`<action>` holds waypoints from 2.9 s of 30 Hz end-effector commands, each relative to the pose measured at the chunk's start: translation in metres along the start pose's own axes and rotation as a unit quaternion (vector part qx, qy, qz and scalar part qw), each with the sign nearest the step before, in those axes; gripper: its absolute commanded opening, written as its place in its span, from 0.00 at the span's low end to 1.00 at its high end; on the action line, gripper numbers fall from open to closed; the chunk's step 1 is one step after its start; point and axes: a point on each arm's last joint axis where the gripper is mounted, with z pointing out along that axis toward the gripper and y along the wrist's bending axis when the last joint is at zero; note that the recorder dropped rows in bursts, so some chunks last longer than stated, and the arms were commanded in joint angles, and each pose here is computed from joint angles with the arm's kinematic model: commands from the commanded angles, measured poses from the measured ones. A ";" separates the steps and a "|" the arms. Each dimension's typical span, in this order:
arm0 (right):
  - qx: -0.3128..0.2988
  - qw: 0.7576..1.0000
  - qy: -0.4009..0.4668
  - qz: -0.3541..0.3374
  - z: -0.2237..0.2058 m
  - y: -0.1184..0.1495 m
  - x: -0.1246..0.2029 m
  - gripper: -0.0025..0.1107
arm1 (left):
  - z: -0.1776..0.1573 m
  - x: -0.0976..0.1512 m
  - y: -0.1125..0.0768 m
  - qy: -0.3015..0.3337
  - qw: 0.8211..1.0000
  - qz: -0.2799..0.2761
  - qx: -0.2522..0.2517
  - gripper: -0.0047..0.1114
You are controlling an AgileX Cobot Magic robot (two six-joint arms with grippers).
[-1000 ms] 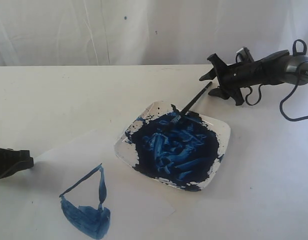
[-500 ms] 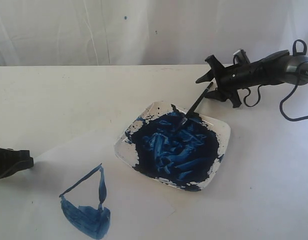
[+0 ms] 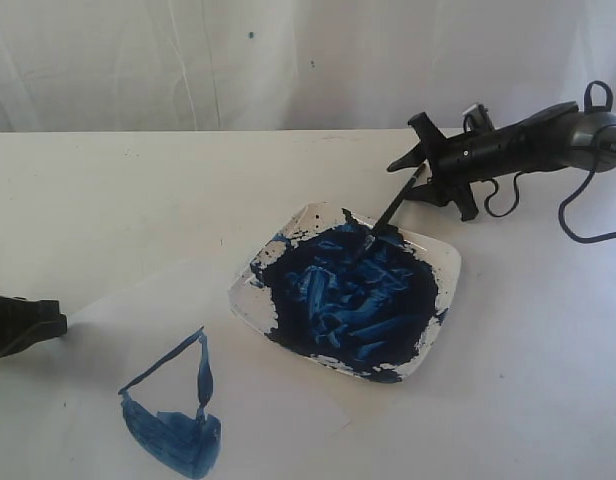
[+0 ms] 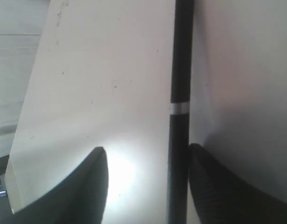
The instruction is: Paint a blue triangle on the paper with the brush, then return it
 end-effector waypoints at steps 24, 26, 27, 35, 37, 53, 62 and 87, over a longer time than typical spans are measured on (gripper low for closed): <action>0.016 1.000 0.017 0.006 0.003 -0.008 0.003 0.36 | 0.001 0.008 0.012 0.034 0.998 0.003 -0.058 0.04; 0.019 1.000 0.019 0.006 0.004 -0.010 0.003 0.36 | 0.001 0.008 0.012 0.034 0.998 0.003 -0.058 0.04; 0.019 1.000 0.020 0.005 0.004 -0.010 0.004 0.36 | 0.001 0.008 0.012 0.034 0.998 0.003 -0.058 0.04; 0.022 0.999 0.035 0.008 0.007 -0.015 0.007 0.30 | 0.001 0.008 0.012 0.034 0.998 0.003 -0.058 0.04; 0.024 0.999 0.038 0.011 0.010 -0.018 0.007 0.28 | 0.001 0.008 0.012 0.034 0.998 0.003 -0.058 0.04; 0.032 0.997 0.061 0.024 0.021 -0.034 0.013 0.26 | 0.001 0.008 0.012 0.034 0.998 0.003 -0.058 0.04; 0.047 0.996 0.077 0.009 0.020 -0.037 0.016 0.25 | 0.001 0.008 0.012 0.034 0.998 0.003 -0.058 0.04; 0.068 0.989 0.125 -0.033 0.018 -0.040 0.023 0.15 | 0.001 0.008 0.012 0.034 0.998 0.003 -0.058 0.04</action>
